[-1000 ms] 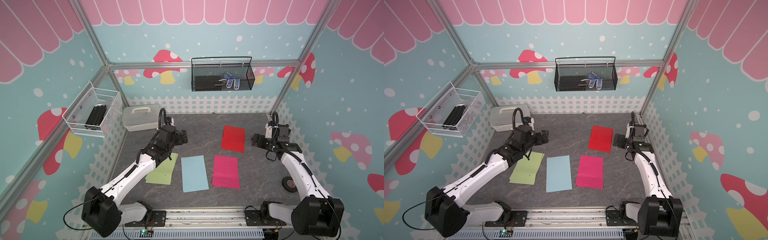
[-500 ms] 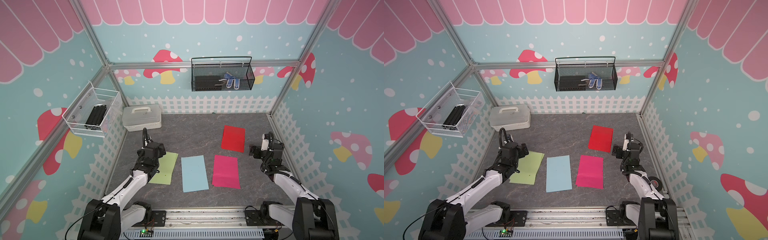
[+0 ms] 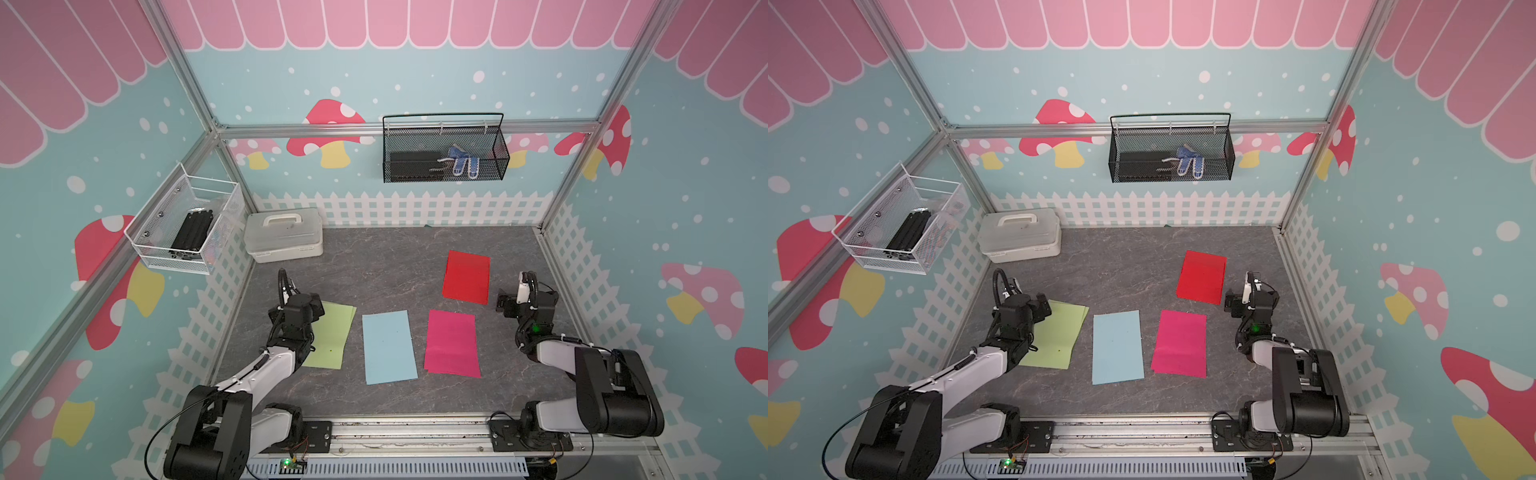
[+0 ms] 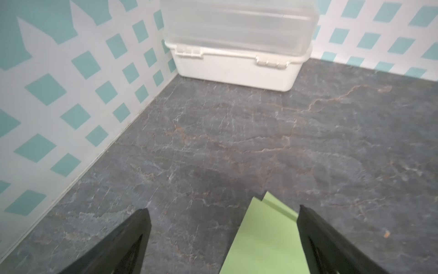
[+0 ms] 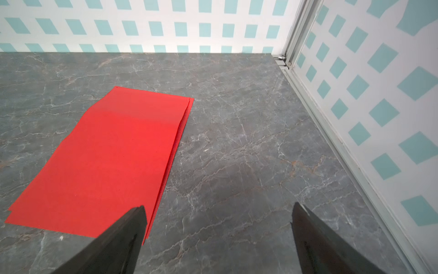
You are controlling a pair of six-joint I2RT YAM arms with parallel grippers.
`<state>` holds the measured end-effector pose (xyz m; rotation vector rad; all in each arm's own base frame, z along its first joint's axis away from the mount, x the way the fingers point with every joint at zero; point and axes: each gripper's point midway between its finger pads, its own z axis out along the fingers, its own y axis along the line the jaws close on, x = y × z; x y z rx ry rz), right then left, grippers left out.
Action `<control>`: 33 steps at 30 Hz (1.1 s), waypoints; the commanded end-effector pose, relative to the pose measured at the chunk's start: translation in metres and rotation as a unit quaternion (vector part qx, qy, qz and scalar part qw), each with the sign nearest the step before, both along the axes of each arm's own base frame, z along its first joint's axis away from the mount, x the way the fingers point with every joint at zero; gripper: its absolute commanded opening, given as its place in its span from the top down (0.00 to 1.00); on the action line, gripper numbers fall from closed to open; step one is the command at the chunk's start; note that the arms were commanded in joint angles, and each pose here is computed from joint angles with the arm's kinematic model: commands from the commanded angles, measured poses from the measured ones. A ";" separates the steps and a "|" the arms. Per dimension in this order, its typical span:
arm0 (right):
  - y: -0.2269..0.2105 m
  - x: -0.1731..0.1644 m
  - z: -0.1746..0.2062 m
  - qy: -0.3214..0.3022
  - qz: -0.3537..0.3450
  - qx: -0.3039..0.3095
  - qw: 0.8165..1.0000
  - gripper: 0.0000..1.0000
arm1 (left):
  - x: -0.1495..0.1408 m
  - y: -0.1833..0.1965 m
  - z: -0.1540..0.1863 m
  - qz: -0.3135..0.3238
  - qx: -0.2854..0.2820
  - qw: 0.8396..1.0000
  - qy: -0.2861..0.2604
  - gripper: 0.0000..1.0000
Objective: Sort the scattered colored papers by color
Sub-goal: Reset both arms
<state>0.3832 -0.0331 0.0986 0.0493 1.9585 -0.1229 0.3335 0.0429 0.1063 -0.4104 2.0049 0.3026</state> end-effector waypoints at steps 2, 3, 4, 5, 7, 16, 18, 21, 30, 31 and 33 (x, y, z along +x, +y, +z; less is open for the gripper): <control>0.005 0.006 0.008 -0.032 0.015 -0.019 0.999 0.01 | 0.011 0.011 0.027 0.006 -0.009 0.998 -0.065 0.01; 0.005 0.003 0.007 -0.036 0.014 -0.021 0.999 0.01 | 0.012 0.011 0.025 0.006 -0.011 0.998 -0.061 0.01; 0.005 0.000 0.007 -0.045 0.012 -0.022 0.999 0.01 | 0.013 0.012 0.025 0.006 -0.012 0.998 -0.060 0.01; 0.005 -0.003 0.006 -0.060 0.011 -0.023 0.998 0.01 | 0.014 0.013 0.025 0.007 -0.014 0.998 -0.060 0.01; 0.005 -0.005 0.007 -0.069 0.010 -0.024 0.997 0.01 | 0.013 0.015 0.025 0.008 -0.016 0.998 -0.061 0.01; 0.009 0.000 0.004 -0.054 0.022 -0.025 0.998 0.01 | 0.031 0.033 0.031 -0.019 -0.080 0.986 -0.145 0.02; 0.009 0.000 0.004 -0.054 0.023 -0.024 0.998 0.01 | 0.039 0.032 0.027 -0.033 -0.090 0.987 -0.129 0.06; 0.011 0.002 0.004 -0.051 0.032 -0.024 0.998 0.01 | 0.043 0.024 0.031 -0.061 -0.081 0.986 -0.134 0.08; 0.012 0.003 0.003 -0.047 0.032 -0.024 0.998 0.01 | 0.067 -0.025 0.010 -0.136 0.010 0.985 -0.101 0.01; 0.011 0.003 0.003 -0.047 0.032 -0.024 0.998 0.01 | 0.069 -0.021 0.009 -0.126 0.014 0.986 -0.105 0.01; 0.012 0.003 0.003 -0.047 0.033 -0.024 0.998 0.01 | 0.070 -0.023 0.009 -0.128 0.010 0.988 -0.091 0.01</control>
